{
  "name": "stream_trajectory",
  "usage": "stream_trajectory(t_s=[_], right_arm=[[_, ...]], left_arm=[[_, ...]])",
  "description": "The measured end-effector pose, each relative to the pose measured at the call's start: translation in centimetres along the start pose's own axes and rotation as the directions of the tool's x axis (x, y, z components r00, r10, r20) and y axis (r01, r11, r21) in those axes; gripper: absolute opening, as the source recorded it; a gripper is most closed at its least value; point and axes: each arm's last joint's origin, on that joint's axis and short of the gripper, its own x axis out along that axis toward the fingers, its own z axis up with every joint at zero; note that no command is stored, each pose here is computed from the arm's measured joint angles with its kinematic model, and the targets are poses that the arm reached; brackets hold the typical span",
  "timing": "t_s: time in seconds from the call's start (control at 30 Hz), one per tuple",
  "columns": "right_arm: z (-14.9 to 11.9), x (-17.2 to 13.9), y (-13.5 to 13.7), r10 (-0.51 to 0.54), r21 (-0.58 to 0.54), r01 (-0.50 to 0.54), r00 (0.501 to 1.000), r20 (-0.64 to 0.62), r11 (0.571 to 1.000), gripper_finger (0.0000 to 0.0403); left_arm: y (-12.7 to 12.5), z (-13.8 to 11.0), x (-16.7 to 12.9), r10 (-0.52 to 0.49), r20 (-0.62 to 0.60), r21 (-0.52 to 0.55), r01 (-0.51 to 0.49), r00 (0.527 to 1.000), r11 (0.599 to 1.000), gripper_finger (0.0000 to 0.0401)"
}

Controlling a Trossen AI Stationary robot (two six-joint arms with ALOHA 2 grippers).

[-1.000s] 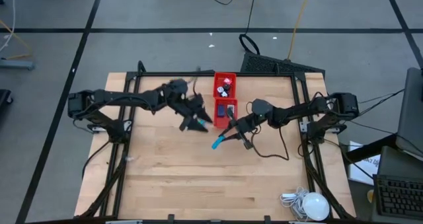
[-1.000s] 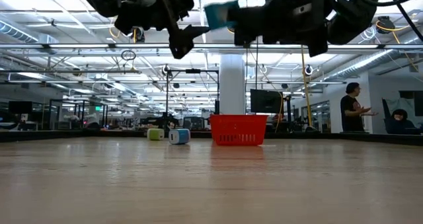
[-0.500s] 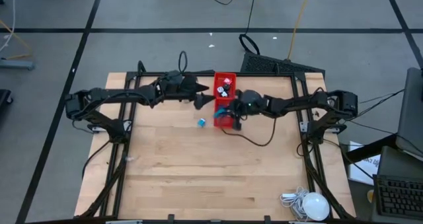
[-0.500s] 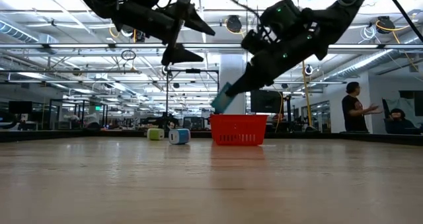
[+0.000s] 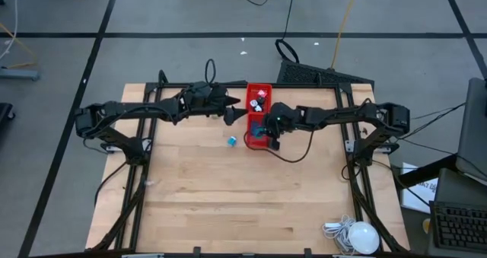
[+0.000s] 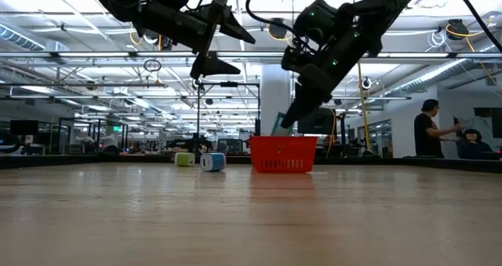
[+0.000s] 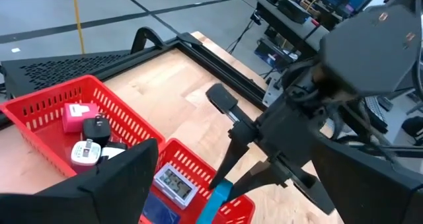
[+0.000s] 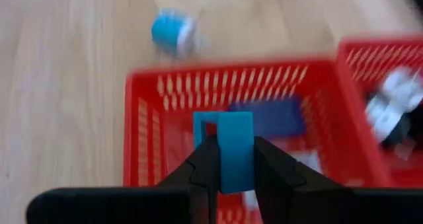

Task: Pick & Place Office items
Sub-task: Put the light blue digital clock into the bottom red basket

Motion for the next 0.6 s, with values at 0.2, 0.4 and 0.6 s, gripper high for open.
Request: stream_trajectory(t_s=[0.2, 0.4, 0.6], right_arm=[[-1.1, 0.1, 0.1, 0.006, 0.002, -0.006, 0.998, -0.065, 1.0, 0.0054], [-1.3, 0.2, 0.1, 0.009, 0.003, -0.009, 0.997, -0.079, 1.0, 0.0054], [-1.2, 0.2, 0.1, 0.009, 0.001, -0.009, 0.998, -0.067, 1.0, 0.0094]], left_arm=[[-0.2, -0.1, 0.0, -0.007, -0.003, -0.005, 0.006, 1.0, 1.0, 0.0397], [-0.5, -0.2, 0.1, 0.01, 0.01, 0.039, -0.01, 1.0, 0.999, 0.0397], [-0.8, 0.3, 0.1, -0.024, 0.062, 0.012, 0.023, 0.998, 1.0, 0.0397]])
